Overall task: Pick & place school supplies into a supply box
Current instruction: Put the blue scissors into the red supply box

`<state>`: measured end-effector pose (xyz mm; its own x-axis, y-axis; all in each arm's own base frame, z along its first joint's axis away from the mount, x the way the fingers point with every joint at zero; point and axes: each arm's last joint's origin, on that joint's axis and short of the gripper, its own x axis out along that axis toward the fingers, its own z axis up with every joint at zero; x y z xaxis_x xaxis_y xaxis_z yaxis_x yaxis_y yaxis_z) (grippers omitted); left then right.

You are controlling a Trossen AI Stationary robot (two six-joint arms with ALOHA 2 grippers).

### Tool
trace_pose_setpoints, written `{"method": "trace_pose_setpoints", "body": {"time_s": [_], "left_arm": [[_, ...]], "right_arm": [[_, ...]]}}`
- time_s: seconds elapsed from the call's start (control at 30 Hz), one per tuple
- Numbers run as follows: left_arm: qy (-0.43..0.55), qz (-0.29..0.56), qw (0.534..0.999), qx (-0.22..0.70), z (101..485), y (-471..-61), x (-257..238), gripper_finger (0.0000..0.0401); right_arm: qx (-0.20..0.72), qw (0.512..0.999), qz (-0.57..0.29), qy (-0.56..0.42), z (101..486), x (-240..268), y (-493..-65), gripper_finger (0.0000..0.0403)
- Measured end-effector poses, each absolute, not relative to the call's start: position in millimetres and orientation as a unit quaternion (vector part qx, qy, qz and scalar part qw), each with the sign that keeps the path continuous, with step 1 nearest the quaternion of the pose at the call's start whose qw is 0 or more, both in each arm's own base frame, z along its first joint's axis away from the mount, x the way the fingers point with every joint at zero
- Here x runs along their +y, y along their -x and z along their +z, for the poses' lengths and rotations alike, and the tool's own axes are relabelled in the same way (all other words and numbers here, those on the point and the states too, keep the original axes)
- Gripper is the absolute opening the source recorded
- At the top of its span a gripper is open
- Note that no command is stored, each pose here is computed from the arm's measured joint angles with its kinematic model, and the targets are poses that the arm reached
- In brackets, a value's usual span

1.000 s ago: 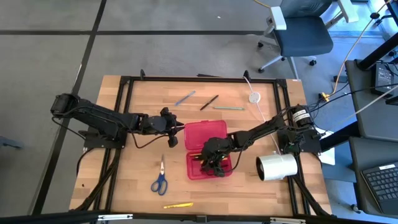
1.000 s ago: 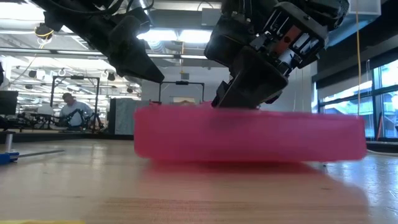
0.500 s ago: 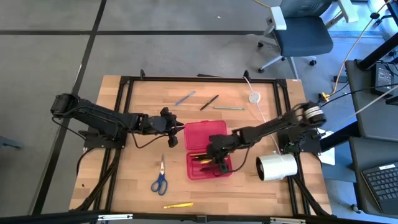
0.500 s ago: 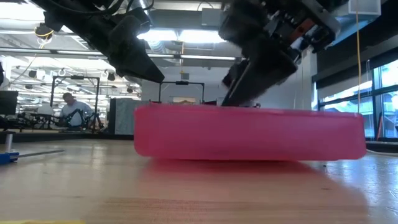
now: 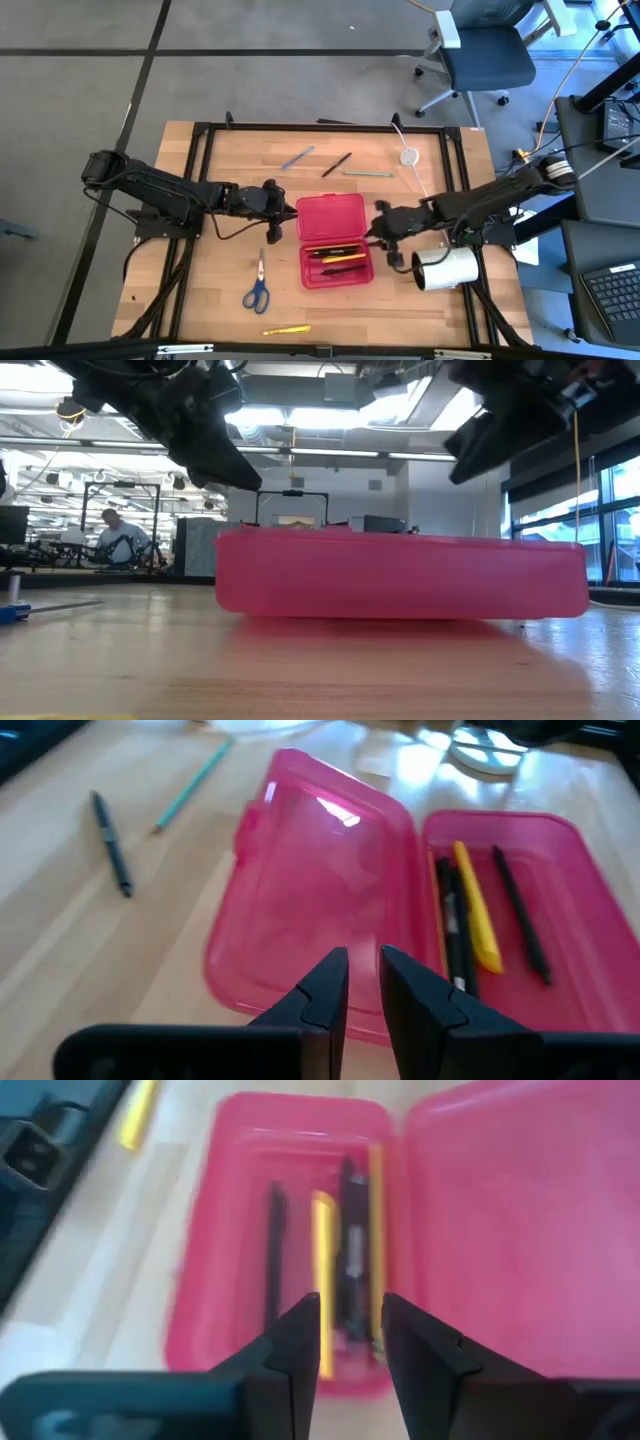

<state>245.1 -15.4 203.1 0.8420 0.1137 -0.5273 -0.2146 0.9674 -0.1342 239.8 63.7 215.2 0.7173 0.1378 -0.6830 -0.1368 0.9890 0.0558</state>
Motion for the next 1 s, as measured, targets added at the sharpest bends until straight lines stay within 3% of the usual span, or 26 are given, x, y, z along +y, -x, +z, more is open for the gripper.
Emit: {"method": "trace_pose_setpoints", "body": {"time_s": [0.13,0.37,0.57,0.87,1.0], "left_arm": [[0.097,0.073,0.957,0.262,209,-247,-18,0.0049],[0.042,0.007,0.974,0.224,238,-255,-46,0.0029],[0.059,-0.011,0.976,0.210,253,-253,-76,0.0010],[0.100,-0.043,0.975,0.194,249,-261,-118,0.0003],[0.074,-0.082,0.975,0.190,249,-260,-127,0.0002]], "right_arm": [[0.344,0.939,0.012,-0.008,215,54,-216,0.0114],[0.295,0.956,0.006,-0.014,224,47,-196,0.0114],[0.293,0.955,-0.038,0.001,217,43,-192,0.0114],[0.288,0.956,-0.052,0.006,202,42,-189,0.0114],[0.272,0.961,-0.044,0.024,205,42,-190,0.0114]]}}
